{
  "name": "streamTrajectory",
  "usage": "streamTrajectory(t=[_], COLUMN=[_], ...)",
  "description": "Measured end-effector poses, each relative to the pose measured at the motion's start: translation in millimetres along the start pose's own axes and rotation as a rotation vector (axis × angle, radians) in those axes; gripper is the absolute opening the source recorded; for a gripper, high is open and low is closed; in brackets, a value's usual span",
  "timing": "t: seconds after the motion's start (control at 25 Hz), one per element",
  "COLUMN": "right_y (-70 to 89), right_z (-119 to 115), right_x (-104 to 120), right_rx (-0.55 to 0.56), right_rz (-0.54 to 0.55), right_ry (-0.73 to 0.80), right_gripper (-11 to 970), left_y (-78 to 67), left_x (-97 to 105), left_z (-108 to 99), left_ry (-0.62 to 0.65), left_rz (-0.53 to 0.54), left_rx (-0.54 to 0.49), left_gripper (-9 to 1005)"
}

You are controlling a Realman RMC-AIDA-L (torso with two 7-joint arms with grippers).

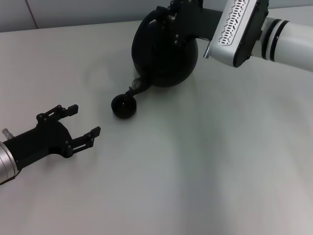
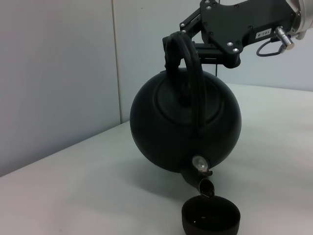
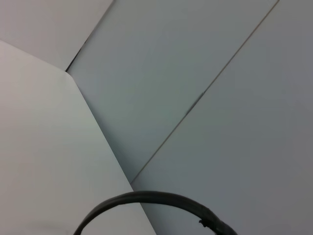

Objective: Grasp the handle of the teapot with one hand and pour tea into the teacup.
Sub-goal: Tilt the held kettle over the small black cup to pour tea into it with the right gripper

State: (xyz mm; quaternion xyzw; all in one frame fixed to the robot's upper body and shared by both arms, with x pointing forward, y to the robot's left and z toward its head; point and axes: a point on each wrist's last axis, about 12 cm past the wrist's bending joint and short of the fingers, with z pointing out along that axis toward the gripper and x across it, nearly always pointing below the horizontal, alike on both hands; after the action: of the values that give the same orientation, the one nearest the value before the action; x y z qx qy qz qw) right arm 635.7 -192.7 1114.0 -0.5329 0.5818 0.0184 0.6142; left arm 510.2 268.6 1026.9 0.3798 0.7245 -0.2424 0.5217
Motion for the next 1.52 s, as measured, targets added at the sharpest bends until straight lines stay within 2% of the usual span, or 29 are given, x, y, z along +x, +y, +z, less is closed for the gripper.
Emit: streamTrajectory(t=[1.08,1.52], right_y=[-0.1,0.7], right_z=[4.3,-1.8], right_x=[-5.6,6.9], right_rx=[-0.007,0.040], right_rz=[-0.040,0.170], right_ry=[0.007,0.019], right_gripper=[85,85], left_y=[-0.6,-0.7], left_x=[0.1,-0.4], left_z=[0.8,1.0], left_ry=[0.000,-0.002], left_rz=[-0.001,0.004], left_rx=[-0.001,0.002], left_gripper=[814,814])
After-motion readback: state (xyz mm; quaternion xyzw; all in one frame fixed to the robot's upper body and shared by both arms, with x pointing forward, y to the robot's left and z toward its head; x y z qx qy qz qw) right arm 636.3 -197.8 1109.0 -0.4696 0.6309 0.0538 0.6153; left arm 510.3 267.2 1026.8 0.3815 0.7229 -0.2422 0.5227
